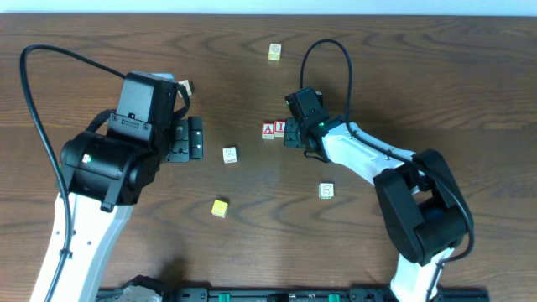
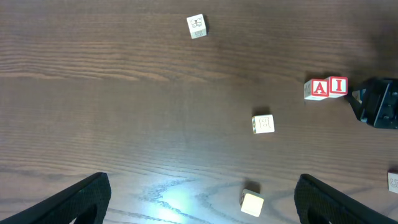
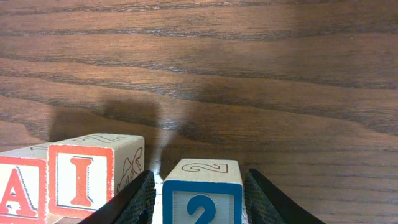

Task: Spell out Ai2
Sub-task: 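Carry the blue 2 block with the right gripper toward the I block, then lower the blue 2 block onto the table right of the I block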

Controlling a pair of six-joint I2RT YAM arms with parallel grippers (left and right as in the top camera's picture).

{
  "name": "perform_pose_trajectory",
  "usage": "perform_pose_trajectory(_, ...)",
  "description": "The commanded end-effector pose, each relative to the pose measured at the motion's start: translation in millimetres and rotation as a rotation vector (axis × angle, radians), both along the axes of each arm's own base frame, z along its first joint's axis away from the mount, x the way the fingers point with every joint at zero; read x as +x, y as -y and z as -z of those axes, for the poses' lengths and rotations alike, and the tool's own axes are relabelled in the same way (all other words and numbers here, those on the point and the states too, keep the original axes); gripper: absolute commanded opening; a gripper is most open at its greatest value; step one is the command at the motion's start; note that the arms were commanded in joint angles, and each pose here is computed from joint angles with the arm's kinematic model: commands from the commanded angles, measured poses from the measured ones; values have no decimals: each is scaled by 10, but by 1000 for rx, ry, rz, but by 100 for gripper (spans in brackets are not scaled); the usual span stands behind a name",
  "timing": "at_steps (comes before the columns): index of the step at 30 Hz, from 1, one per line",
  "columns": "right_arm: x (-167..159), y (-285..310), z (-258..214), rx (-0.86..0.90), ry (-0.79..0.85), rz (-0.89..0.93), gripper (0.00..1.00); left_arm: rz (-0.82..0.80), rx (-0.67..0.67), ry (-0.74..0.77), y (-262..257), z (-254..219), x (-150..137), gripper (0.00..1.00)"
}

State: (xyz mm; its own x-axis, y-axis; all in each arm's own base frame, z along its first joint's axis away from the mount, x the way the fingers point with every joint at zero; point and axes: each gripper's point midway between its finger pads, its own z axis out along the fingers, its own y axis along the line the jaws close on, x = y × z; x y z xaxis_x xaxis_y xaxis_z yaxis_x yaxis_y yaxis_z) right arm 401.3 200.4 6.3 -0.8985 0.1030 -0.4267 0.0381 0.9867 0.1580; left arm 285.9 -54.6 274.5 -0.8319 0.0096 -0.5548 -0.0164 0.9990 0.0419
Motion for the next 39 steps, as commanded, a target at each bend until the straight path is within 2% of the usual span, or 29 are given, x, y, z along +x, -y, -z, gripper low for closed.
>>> perform_pose_trajectory(1,162,-23,-257,2,62,22,46,-12,-12,2,5,-6,5,95)
perform_pose_trajectory(8,243,83,-668,-68,113,24,44,-12,-12,1,6,-5,3,95)
perform_pose_trajectory(13,154,264,-911,-105,118,59,35,-12,-12,1,6,-5,3,95)
perform_pose_trajectory(17,-73,434,-835,-133,17,120,25,-12,-12,1,6,-5,3,95)
perform_pose_trajectory(27,-277,520,-462,-117,-53,153,28,-12,-10,-6,1,4,-11,95)
perform_pose_trajectory(39,-298,473,-313,-90,-74,157,28,-12,-10,-6,1,4,-11,95)
